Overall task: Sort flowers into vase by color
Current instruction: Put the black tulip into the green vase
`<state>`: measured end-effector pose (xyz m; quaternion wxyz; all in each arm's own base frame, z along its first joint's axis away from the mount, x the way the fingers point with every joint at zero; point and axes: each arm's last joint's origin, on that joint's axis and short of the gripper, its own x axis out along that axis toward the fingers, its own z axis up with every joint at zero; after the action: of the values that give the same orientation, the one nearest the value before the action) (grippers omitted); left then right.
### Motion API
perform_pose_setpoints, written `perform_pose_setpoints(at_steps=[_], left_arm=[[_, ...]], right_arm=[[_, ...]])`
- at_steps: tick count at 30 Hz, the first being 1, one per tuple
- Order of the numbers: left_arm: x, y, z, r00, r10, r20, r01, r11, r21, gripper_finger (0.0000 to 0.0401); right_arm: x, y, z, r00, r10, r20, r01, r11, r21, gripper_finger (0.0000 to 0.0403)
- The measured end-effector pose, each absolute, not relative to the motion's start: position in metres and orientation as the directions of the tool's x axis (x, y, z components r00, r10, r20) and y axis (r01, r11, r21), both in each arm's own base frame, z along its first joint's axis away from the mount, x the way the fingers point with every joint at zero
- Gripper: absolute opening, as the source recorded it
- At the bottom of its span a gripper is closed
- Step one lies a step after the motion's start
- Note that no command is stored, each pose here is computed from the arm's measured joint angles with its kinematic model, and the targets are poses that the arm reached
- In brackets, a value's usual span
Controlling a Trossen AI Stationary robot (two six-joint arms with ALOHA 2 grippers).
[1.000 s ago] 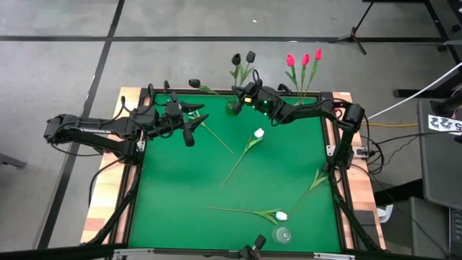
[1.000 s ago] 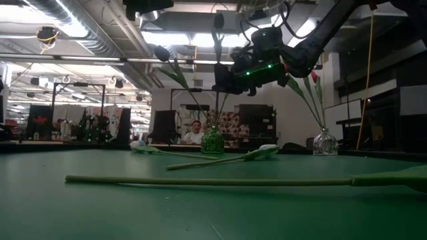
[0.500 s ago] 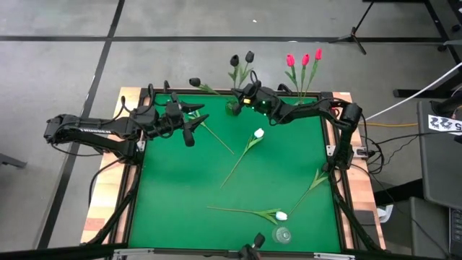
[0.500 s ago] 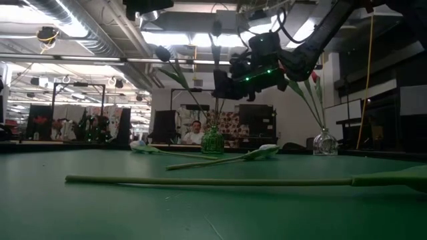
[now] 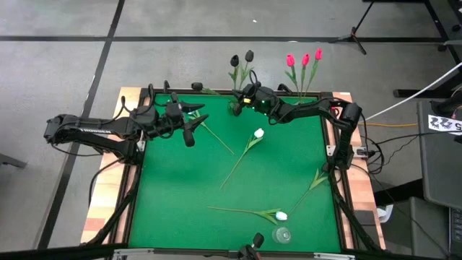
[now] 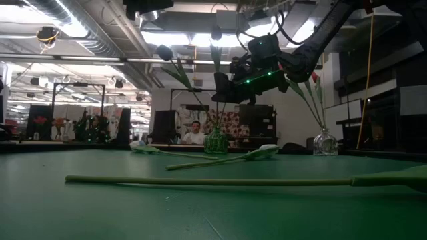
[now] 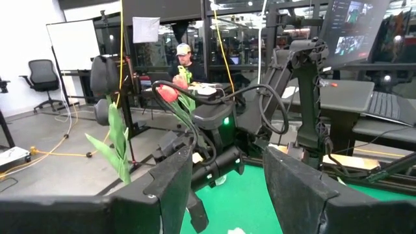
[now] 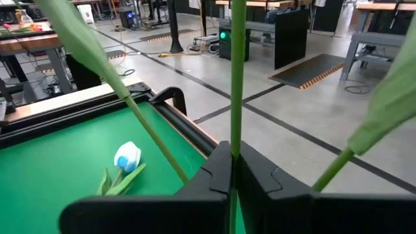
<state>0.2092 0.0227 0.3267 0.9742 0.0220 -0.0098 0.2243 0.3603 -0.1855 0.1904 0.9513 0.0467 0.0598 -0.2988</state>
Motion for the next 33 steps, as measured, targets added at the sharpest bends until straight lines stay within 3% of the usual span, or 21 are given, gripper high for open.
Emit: perform_pose_setpoints(at_steps=[6,14,25,33], left_arm=[[0.209,0.023,0.327,0.899,0.437,0.029,-0.438,0.898,0.038,0.0186],[0.209,0.023,0.327,0.899,0.437,0.029,-0.438,0.898,0.037,0.0186],[0.209,0.023,0.327,0.899,0.437,0.029,-0.438,0.898,0.039,0.0186],[0.209,0.023,0.327,0.899,0.437,0.029,-0.438,0.898,0.039,0.0186]], right_arm=[[0.364,-0.187,0.176,0.812,-0.562,-0.160,0.577,0.814,0.066,0.0004],[0.366,-0.189,0.156,0.801,-0.562,-0.206,0.591,0.796,0.128,0.0040],[0.366,-0.189,0.154,0.783,-0.578,-0.229,0.614,0.777,0.137,0.0051],[0.366,-0.189,0.154,0.784,-0.577,-0.228,0.612,0.779,0.133,0.0122]])
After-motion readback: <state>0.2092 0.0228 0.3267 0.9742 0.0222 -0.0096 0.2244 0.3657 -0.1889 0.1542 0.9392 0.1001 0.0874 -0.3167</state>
